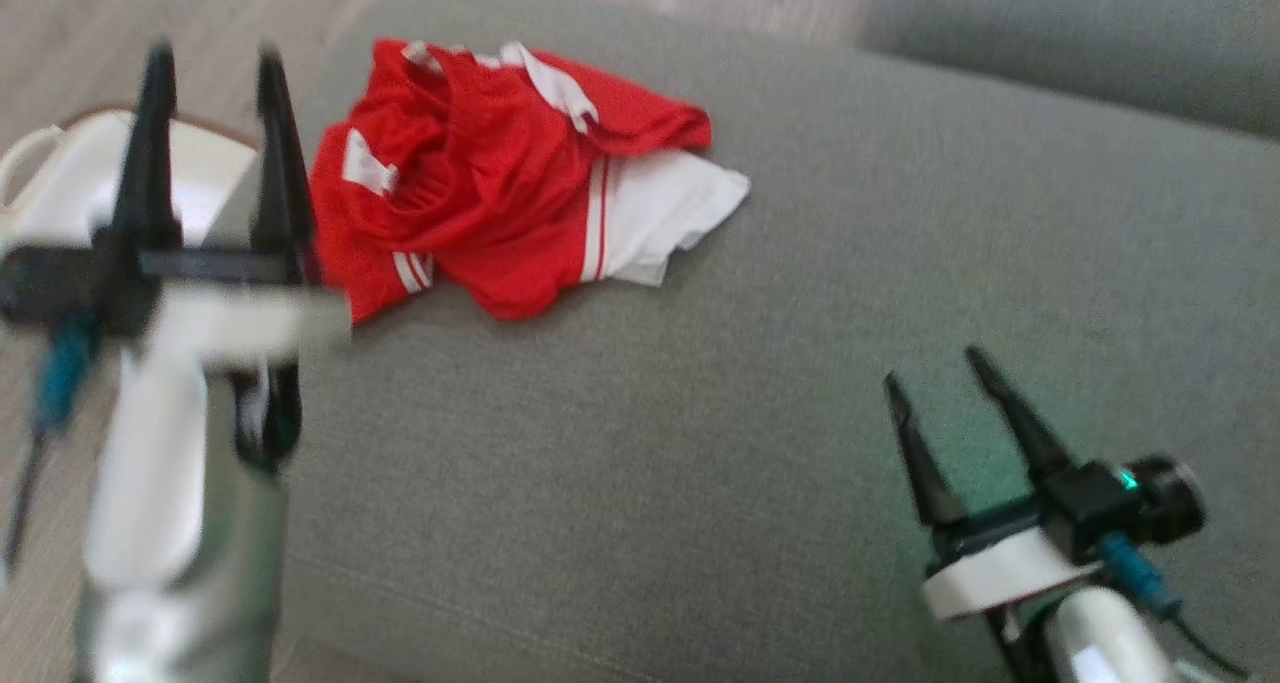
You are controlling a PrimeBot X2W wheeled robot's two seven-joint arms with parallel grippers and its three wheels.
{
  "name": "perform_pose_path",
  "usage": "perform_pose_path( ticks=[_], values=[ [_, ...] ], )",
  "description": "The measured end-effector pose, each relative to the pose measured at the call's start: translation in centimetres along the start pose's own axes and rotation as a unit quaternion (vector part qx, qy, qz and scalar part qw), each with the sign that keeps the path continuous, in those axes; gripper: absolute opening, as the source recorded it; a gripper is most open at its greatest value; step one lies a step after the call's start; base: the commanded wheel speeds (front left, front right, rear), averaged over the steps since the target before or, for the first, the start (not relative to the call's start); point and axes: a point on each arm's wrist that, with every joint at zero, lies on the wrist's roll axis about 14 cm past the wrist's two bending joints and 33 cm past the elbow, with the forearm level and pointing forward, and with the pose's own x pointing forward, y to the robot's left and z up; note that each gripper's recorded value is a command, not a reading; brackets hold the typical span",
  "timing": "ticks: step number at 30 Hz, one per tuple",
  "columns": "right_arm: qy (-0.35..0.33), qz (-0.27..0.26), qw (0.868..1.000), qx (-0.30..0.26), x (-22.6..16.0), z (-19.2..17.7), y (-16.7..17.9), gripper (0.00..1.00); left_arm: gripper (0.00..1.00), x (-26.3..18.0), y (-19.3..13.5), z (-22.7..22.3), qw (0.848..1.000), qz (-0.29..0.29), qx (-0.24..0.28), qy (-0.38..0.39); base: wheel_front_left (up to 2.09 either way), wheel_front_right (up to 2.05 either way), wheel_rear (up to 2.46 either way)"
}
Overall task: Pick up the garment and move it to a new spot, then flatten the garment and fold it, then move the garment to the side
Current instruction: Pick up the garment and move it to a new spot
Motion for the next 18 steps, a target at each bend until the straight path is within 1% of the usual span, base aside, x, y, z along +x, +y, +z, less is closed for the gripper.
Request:
perform_pose_path(
  ticks=[2, 4, 8, 12, 16, 18],
  values=[
    [0.002, -0.001, 1.0, -0.009, 0.7, -0.6, -1.3, 1.0, 1.0, 3.0, -0.3, -1.9, 0.999, -0.01, -0.012, 0.045, 0.0, 0.0, 0.0],
    [0.008, 0.0, 1.0, -0.016, 1.3, -1.4, -2.4, 1.0, 1.0, 5.6, -0.3, -4.2, 0.995, -0.011, -0.024, 0.101, 0.0, 0.0, 0.0],
    [0.011, -0.002, 1.0, -0.027, 2.5, -2.8, -4.6, 1.0, 1.0, 9.7, -0.6, -9.1, 0.978, -0.009, -0.038, 0.207, 0.0, 0.0, 0.0],
    [0.014, -0.003, 0.999, -0.035, 3.0, -4.1, -6.2, 1.0, 1.0, 11.0, -1.4, -14.5, 0.95, -0.005, -0.046, 0.309, 0.0, 0.0, 0.0],
    [0.014, -0.009, 0.999, -0.038, 3.0, -4.9, -7.2, 1.0, 1.0, 9.3, -1.8, -20.3, 0.912, 0.003, -0.042, 0.407, 0.0, 0.0, 0.0],
    [0.016, -0.016, 0.999, -0.04, 2.8, -5.2, -7.9, 1.0, 1.0, 8.0, -1.8, -22.7, 0.897, 0.009, -0.046, 0.439, 0.0, 0.0, 0.0]
  ],
)
